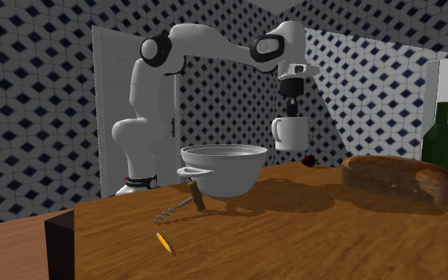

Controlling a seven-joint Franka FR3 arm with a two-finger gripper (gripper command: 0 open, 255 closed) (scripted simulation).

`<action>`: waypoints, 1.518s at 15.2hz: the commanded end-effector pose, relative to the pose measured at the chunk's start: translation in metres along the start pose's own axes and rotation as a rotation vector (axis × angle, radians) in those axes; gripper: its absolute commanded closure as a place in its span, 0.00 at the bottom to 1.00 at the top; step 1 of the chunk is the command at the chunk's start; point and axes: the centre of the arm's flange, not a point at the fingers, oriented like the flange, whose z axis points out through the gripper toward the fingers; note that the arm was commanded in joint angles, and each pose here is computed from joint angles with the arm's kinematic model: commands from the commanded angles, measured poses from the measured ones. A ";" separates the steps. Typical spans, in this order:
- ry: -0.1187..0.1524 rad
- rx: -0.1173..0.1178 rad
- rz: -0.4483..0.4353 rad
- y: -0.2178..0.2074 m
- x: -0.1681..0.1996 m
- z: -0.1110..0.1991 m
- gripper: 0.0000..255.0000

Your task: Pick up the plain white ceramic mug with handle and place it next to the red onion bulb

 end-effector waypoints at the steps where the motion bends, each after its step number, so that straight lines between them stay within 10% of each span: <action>1: 0.001 0.000 0.001 -0.029 0.004 -0.004 1.00; 23: 0.001 0.000 0.001 -0.317 0.041 -0.007 1.00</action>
